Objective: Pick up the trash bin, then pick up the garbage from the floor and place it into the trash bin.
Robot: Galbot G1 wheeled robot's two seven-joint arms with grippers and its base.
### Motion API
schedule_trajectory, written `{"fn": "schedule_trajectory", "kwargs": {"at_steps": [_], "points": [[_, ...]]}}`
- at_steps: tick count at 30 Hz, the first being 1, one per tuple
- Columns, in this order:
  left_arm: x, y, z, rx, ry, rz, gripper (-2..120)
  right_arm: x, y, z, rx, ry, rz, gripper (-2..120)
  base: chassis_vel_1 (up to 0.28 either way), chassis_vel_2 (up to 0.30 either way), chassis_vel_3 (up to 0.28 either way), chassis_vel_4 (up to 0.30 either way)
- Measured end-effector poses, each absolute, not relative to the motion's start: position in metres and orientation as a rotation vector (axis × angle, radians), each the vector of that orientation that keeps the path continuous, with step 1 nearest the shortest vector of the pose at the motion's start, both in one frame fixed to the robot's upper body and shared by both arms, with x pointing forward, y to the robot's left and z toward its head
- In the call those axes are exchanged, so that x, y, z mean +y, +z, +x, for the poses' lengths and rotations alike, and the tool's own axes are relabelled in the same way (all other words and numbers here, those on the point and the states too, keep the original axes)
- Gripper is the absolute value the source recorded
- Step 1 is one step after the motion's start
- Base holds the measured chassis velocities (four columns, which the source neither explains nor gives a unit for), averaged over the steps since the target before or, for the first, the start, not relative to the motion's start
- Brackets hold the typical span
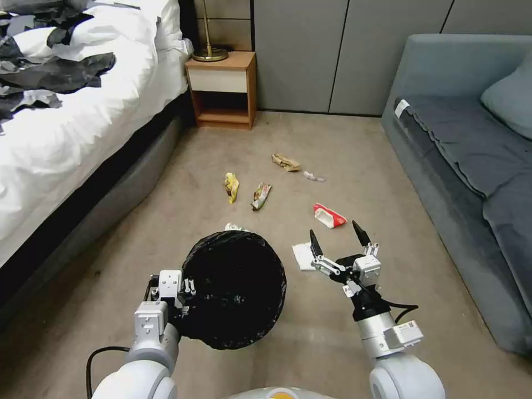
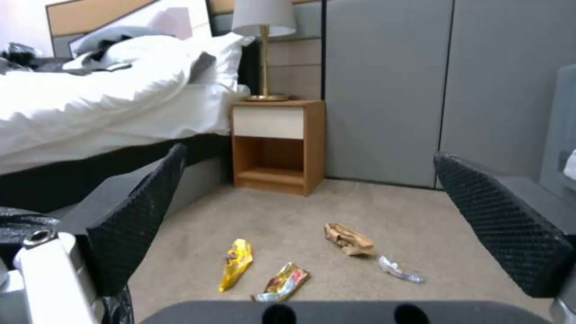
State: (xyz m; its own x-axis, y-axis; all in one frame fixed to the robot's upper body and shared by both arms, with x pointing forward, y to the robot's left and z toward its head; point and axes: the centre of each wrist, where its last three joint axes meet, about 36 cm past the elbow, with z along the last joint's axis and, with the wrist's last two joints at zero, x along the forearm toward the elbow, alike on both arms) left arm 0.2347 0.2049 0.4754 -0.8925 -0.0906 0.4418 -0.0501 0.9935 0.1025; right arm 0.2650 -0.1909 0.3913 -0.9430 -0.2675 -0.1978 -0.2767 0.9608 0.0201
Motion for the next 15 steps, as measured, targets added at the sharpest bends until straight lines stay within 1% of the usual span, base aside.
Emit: {"fn": "schedule_trajectory", "kwargs": {"at_steps": [5, 8, 10, 15], "points": [[0.2057, 0.4758, 0.2353, -2.677, -0.123, 0.105, 1, -0.1898, 0.3887, 0.2671, 2.907, 0.071, -0.424, 100, -0.253, 0.258, 0.27, -0.268], [0.2058, 0.4762, 0.2355, -2.679, -0.123, 0.106, 1, -0.1897, 0.3891, 0.2678, 2.902, 0.07, -0.429, 100, -0.148, 0.167, 0.167, -0.132], [0.2058, 0.4762, 0.2352, -2.678, -0.122, 0.106, 1, -0.1897, 0.39, 0.2691, 2.89, 0.068, -0.443, 100, -0.077, 0.061, 0.034, -0.062], [0.2054, 0.4755, 0.2341, -2.673, -0.121, 0.106, 1, -0.1893, 0.3879, 0.2694, 2.881, 0.07, -0.45, 100, 0.03, -0.035, -0.03, 0.025]]}}
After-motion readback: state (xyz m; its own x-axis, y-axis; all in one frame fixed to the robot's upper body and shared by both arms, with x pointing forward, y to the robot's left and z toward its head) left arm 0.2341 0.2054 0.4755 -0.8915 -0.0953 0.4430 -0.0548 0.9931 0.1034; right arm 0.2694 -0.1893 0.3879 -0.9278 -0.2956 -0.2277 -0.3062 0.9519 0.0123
